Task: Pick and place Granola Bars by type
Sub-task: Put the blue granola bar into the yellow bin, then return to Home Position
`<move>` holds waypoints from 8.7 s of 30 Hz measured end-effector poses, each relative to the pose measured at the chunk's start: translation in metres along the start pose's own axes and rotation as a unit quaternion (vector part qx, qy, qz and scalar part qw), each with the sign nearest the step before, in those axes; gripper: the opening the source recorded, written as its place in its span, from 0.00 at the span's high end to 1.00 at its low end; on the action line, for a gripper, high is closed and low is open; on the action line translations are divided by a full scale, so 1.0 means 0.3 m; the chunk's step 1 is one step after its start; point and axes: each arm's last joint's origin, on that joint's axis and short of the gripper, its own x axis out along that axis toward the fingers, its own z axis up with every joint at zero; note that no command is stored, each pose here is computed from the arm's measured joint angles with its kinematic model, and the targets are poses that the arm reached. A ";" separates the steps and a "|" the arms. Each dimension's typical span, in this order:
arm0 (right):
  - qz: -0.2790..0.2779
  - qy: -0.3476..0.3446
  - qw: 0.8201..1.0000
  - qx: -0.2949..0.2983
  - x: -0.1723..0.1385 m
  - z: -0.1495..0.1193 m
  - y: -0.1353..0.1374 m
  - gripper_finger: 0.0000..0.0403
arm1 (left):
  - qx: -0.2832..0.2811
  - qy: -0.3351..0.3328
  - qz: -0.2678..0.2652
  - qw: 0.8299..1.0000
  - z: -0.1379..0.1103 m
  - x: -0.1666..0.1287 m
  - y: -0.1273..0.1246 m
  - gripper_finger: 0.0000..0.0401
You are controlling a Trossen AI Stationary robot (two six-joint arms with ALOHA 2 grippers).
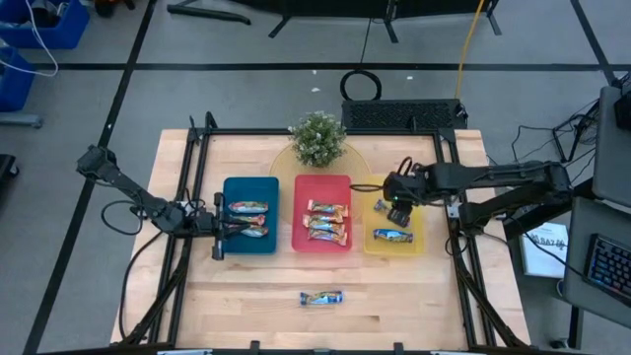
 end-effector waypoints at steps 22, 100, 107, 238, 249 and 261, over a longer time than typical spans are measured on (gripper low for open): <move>0.243 -0.115 0.930 -0.252 -0.001 0.112 0.900 0.39 | -0.014 0.004 -0.001 1.000 -0.003 0.000 -0.001 0.91; 0.072 0.000 0.980 -0.185 0.315 -0.101 0.082 0.91 | 0.014 0.009 -0.002 1.000 -0.007 0.000 -0.001 0.91; 0.087 -0.015 0.984 -0.154 0.281 -0.106 0.071 0.77 | 0.003 0.008 -0.002 1.000 -0.006 0.000 -0.001 0.91; 0.285 -0.634 0.705 -0.142 0.193 -0.383 -0.085 1.00 | -0.034 0.001 -0.074 0.997 -0.023 -0.034 0.171 0.91; 0.286 -0.633 0.705 -0.141 0.193 -0.383 -0.085 1.00 | -0.042 -0.002 -0.074 0.996 -0.020 -0.034 0.171 0.91; 0.286 -0.633 0.705 -0.141 0.193 -0.383 -0.084 1.00 | -0.043 -0.002 -0.073 0.996 -0.020 -0.034 0.171 0.89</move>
